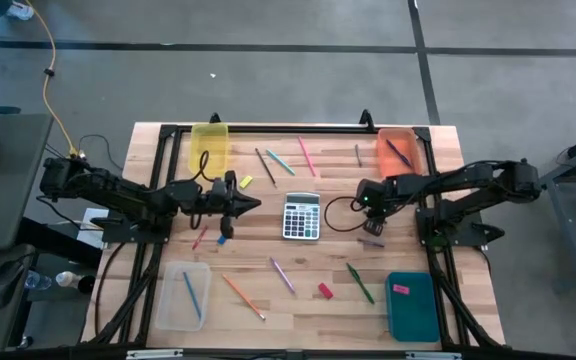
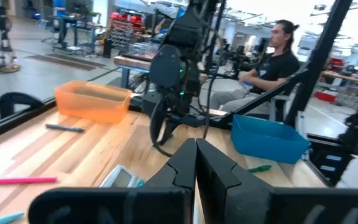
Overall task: Sort crayons/erasers/pens/pencils in bins
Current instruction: Put the green crayon into the yellow bin
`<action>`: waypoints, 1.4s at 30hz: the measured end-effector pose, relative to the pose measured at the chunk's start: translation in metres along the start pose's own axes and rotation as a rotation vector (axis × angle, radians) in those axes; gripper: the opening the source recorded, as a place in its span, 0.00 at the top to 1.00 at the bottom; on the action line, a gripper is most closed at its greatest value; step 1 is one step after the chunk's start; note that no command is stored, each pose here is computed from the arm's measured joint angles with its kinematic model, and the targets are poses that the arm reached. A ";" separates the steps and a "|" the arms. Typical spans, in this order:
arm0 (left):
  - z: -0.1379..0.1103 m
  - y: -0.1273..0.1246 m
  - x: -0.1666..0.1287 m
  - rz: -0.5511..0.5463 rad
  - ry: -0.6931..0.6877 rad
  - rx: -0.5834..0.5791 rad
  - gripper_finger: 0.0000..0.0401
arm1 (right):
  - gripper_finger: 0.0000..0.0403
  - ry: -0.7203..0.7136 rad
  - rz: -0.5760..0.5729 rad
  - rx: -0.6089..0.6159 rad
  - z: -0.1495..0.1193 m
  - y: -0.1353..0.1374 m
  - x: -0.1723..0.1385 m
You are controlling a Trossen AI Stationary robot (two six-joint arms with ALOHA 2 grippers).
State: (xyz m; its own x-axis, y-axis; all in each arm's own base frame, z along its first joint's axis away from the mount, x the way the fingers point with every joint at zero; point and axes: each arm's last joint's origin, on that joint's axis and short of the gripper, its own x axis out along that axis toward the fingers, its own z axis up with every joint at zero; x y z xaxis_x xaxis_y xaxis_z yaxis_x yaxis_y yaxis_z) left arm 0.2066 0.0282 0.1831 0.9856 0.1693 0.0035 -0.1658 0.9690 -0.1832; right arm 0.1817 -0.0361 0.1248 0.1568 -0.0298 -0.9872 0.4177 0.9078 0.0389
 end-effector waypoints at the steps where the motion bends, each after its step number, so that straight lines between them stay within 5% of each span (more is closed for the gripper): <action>1: 0.000 0.000 0.000 0.008 0.002 0.000 1.00 | 0.85 0.001 0.002 0.007 0.000 0.000 0.000; 8: -0.002 0.001 0.000 0.020 0.014 -0.002 1.00 | 0.96 0.006 0.008 0.010 0.001 0.000 -0.001; 24: -0.002 0.004 0.000 0.071 0.017 0.003 1.00 | 0.96 -0.117 0.218 -0.084 0.029 0.014 -0.018; 34: -0.002 0.005 0.000 0.038 0.023 -0.014 1.00 | 0.96 -0.393 0.346 -0.186 0.052 0.033 -0.027; 42: -0.002 0.002 0.000 -0.055 0.031 -0.052 1.00 | 0.96 -0.816 0.376 -0.284 0.077 0.054 -0.052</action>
State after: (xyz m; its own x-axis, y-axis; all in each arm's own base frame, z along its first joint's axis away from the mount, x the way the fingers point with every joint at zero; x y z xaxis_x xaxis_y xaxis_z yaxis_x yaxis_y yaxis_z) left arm 0.2064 0.0295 0.1812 0.9938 0.1098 -0.0158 -0.1105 0.9658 -0.2344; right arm 0.2651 -0.0182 0.1905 0.8602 0.1001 -0.5001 -0.0051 0.9822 0.1879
